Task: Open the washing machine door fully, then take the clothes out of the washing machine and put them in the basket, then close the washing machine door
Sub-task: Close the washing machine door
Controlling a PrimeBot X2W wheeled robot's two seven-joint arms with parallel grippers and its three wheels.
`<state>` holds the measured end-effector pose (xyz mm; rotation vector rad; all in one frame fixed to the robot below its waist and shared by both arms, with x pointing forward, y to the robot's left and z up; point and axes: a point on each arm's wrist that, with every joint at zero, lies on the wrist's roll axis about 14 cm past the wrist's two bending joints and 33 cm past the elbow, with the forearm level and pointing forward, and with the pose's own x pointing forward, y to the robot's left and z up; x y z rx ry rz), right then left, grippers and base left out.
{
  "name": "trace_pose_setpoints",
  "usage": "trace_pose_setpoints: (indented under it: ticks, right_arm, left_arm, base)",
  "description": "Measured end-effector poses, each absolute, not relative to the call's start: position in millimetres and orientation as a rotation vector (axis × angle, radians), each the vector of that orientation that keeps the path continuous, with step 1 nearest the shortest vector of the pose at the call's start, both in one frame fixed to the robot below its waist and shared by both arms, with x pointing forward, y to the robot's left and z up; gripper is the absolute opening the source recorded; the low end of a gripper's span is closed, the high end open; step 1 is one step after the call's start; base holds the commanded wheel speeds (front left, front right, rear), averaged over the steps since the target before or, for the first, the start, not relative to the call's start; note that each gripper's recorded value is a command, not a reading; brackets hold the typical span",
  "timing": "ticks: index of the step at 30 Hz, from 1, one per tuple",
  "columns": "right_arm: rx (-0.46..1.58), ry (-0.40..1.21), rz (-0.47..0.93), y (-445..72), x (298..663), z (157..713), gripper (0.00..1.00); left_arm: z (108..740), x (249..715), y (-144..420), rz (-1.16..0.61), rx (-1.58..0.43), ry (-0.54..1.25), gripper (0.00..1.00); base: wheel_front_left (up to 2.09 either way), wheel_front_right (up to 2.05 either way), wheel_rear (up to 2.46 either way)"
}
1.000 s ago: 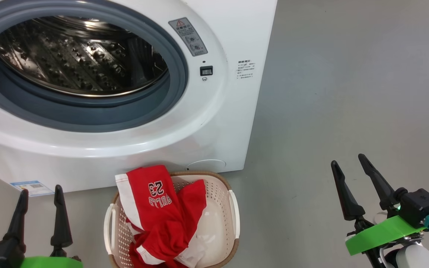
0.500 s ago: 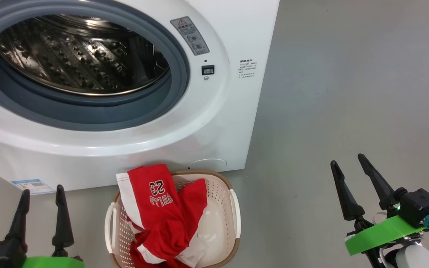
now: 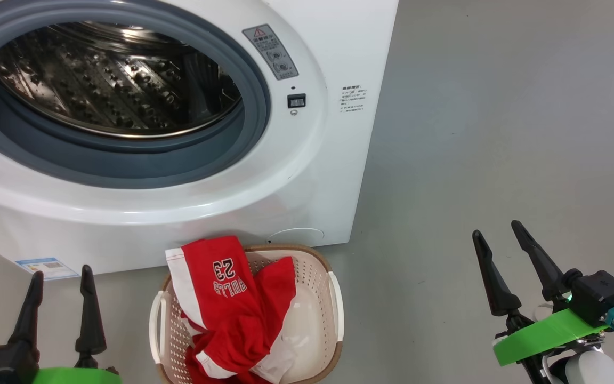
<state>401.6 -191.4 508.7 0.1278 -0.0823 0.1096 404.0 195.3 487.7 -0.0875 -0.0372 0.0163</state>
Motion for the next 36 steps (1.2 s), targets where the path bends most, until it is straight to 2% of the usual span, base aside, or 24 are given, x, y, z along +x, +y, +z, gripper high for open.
trace_pose_setpoints:
  ticks: [13,36]
  right_arm:
    - [0.128,-0.084,0.113,-190.5,402.0,509.2,1.0]
    - [0.129,-0.076,0.117,-189.0,403.6,506.3,1.0]
  left_arm:
    - [488.5,403.2,194.3,0.011,-0.091,-0.039,1.0]
    - [488.0,403.3,194.9,0.013,-0.09,-0.039,1.0]
  base:
    - [-0.11,0.11,0.0]
    - [-0.86,0.86,0.0]
